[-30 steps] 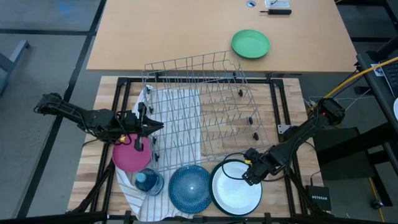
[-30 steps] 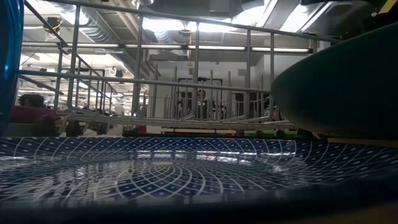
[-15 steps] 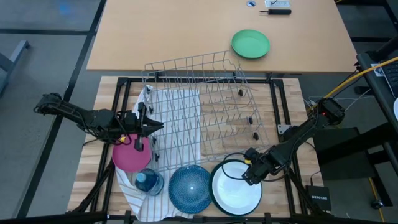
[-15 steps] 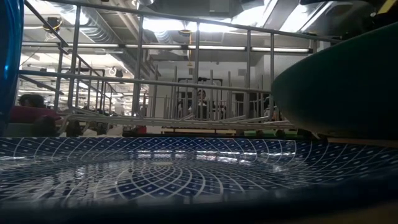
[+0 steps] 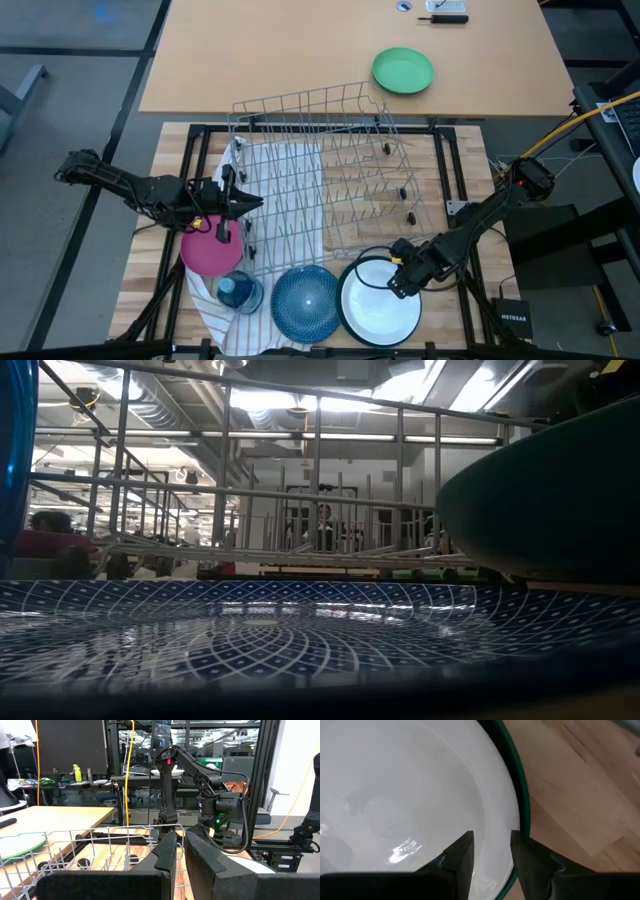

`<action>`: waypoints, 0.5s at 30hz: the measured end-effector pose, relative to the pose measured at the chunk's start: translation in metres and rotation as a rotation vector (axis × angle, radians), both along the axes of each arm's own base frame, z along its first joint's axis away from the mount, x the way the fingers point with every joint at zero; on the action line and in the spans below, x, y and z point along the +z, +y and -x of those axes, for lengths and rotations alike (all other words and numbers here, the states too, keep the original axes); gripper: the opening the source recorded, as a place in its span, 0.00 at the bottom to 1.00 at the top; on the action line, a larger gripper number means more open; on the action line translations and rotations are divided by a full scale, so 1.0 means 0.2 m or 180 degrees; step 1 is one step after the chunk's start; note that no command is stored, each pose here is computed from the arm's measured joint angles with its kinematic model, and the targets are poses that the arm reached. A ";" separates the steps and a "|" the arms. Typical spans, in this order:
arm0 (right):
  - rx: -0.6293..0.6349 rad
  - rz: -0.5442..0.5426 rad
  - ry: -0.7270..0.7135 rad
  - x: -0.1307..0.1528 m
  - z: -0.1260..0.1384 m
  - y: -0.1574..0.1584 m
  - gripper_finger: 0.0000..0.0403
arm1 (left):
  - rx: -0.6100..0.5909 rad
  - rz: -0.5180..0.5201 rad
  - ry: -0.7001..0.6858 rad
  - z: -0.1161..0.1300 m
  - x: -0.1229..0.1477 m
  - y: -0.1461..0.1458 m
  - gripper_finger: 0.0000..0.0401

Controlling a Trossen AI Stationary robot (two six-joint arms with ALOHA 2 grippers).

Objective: Sort dishes
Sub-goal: Put the white plate into the dish rack

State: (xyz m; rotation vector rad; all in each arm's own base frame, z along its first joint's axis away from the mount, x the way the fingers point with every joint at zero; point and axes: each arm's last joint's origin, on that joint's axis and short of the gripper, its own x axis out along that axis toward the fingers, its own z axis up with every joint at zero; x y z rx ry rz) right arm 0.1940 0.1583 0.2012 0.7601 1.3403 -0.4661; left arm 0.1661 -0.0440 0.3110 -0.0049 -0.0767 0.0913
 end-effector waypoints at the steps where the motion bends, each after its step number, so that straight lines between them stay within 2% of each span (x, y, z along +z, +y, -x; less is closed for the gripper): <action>1: 0.0000 0.0007 -0.0002 0.00 0.00 0.00 0.33 | 0.0001 0.0001 -0.0001 0.00 0.00 0.00 0.07; 15: -0.0001 0.0046 0.0034 0.00 0.01 -0.01 0.33 | 0.0000 0.0000 0.0001 0.00 0.00 0.00 0.07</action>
